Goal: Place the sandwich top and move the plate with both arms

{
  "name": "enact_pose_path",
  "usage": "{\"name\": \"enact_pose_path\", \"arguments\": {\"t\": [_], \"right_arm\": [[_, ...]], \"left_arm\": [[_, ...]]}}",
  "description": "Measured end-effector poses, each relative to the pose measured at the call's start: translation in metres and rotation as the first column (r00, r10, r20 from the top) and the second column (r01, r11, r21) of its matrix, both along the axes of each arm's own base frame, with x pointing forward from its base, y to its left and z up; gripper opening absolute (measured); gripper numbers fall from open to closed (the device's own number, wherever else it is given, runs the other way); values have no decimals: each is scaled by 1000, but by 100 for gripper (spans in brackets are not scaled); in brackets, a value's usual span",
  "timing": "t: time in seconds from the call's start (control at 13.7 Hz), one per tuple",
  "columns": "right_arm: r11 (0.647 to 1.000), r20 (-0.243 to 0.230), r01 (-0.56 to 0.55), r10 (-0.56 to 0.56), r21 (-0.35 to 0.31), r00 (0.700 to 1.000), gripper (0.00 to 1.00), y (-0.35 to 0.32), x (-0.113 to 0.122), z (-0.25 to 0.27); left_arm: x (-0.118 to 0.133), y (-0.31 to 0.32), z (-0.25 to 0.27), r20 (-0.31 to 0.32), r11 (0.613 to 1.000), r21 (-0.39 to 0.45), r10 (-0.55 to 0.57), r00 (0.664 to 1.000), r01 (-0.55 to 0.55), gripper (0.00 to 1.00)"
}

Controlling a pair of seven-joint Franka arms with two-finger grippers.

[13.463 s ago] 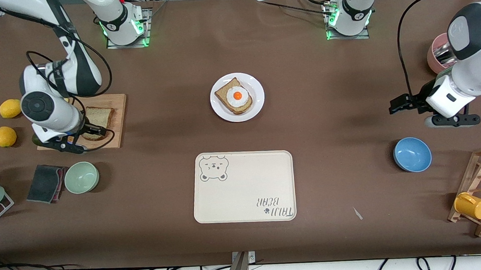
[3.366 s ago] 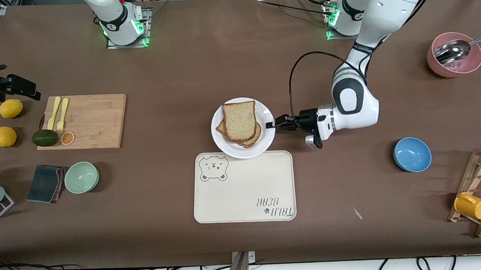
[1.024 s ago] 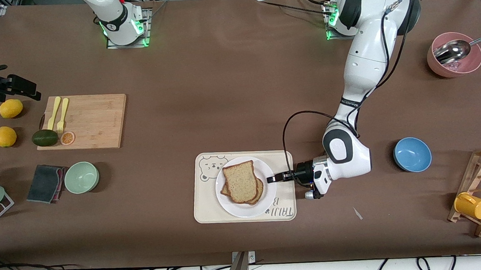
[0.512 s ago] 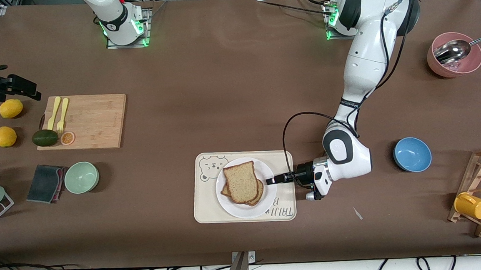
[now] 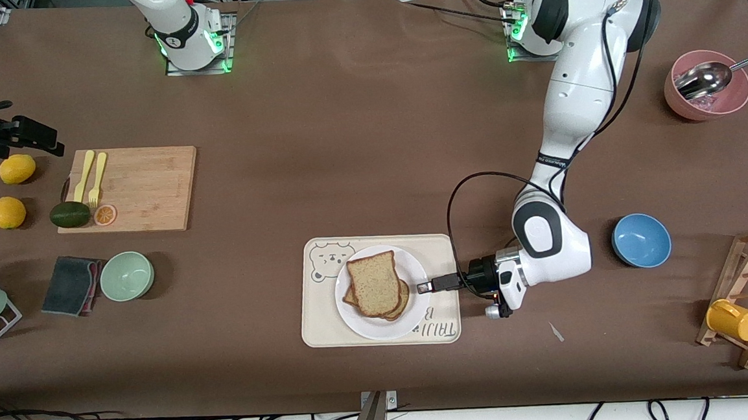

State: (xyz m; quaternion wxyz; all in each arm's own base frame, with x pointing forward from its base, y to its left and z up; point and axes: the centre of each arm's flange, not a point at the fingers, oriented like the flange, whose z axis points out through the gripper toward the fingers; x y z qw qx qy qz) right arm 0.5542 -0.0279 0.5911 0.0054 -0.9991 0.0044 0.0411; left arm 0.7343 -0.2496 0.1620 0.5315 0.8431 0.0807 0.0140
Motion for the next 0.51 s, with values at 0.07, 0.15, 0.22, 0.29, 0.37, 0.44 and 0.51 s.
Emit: {"name": "enact_pose_path", "arguments": {"t": [0.07,0.15,0.22,0.29,0.37,0.44,0.51], "right_arm": [[1000,0,0,0,0,1000,100,0,0,0],[1000,0,0,0,0,1000,100,0,0,0],[1000,0,0,0,0,1000,100,0,0,0],[1000,0,0,0,0,1000,100,0,0,0],[1000,0,0,0,0,1000,100,0,0,0],[1000,0,0,0,0,1000,100,0,0,0],[1000,0,0,0,0,1000,100,0,0,0]], "left_arm": [[1,5,7,2,1000,-2,-4,1000,4,99],[0,9,16,10,1000,12,-23,1000,23,99],[-1,15,28,24,998,45,-56,998,54,100],[-1,25,42,36,992,85,-100,994,97,100],[-2,38,56,44,979,135,-159,986,152,100],[-3,53,71,48,960,194,-217,975,205,100],[-3,65,89,41,938,252,-255,966,237,100]]}}
